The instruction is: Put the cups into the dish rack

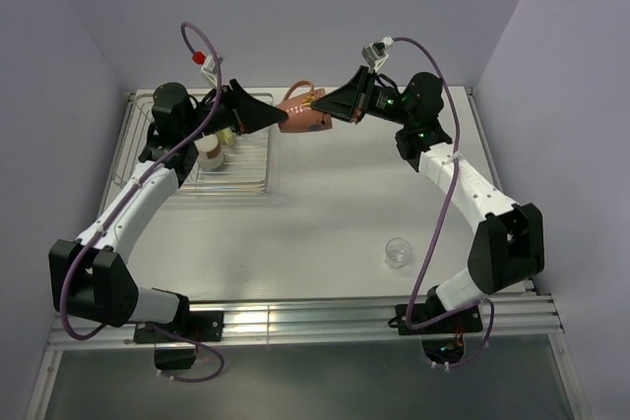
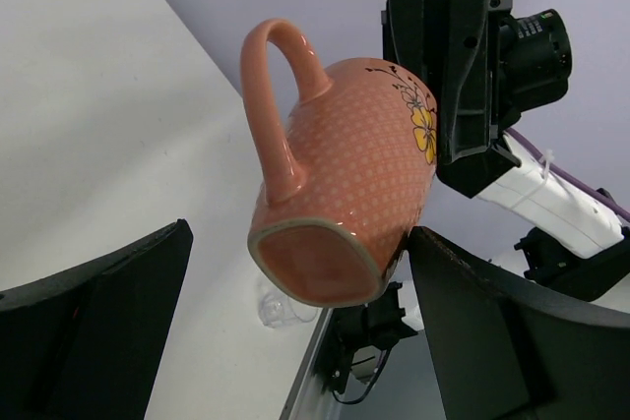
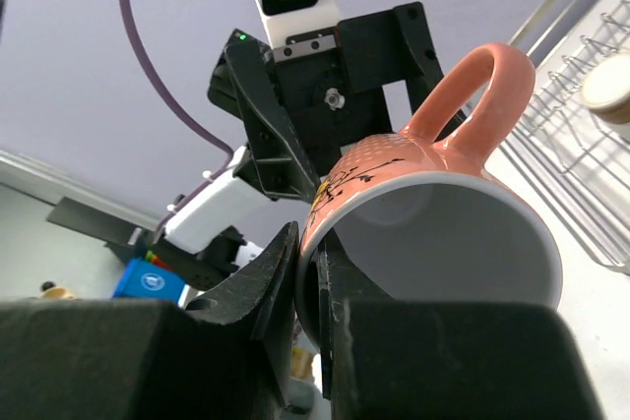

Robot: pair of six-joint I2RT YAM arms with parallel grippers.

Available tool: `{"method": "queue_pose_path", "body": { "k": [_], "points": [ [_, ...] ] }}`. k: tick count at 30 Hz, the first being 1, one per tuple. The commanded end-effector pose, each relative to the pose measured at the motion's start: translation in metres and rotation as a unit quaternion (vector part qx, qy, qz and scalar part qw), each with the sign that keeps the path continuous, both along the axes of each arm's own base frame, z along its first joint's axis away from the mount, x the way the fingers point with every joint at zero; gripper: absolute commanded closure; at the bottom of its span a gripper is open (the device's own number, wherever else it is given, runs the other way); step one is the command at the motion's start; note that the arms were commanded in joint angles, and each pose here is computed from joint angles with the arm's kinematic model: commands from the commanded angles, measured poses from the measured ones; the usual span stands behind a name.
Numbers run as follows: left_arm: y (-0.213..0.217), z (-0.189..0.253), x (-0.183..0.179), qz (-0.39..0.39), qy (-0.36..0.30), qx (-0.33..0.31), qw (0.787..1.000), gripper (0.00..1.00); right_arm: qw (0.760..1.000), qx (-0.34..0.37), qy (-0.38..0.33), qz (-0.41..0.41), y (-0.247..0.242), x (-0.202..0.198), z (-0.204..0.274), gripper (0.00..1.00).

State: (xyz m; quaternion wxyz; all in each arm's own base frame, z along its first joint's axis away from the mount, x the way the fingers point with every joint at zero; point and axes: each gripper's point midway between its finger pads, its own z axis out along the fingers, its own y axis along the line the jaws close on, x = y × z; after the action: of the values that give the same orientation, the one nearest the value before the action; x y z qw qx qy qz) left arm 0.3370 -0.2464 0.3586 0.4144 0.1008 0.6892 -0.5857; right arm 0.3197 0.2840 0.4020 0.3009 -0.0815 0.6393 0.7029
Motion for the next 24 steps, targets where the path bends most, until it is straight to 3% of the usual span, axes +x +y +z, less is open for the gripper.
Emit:
{"method": "queue_pose_path", "body": {
  "k": [1,20,23,24],
  "points": [
    [-0.009,0.019,-0.004,-0.019,-0.035,-0.018,0.999,0.01,0.995,0.053,-0.077,0.024,-0.002,-0.022,0.044,1.0],
    [-0.031,0.018,-0.013,-0.057,-0.026,-0.045,0.997,0.03,0.993,0.077,-0.069,0.047,0.016,-0.019,0.048,1.0],
    [-0.03,0.016,-0.013,-0.056,-0.025,-0.045,0.997,0.12,0.994,0.074,-0.064,0.052,0.019,-0.018,0.042,1.0],
    [-0.031,0.016,-0.013,-0.057,-0.024,-0.045,0.997,0.24,0.994,0.073,-0.065,0.053,0.02,-0.018,0.041,1.0]
  ]
}}
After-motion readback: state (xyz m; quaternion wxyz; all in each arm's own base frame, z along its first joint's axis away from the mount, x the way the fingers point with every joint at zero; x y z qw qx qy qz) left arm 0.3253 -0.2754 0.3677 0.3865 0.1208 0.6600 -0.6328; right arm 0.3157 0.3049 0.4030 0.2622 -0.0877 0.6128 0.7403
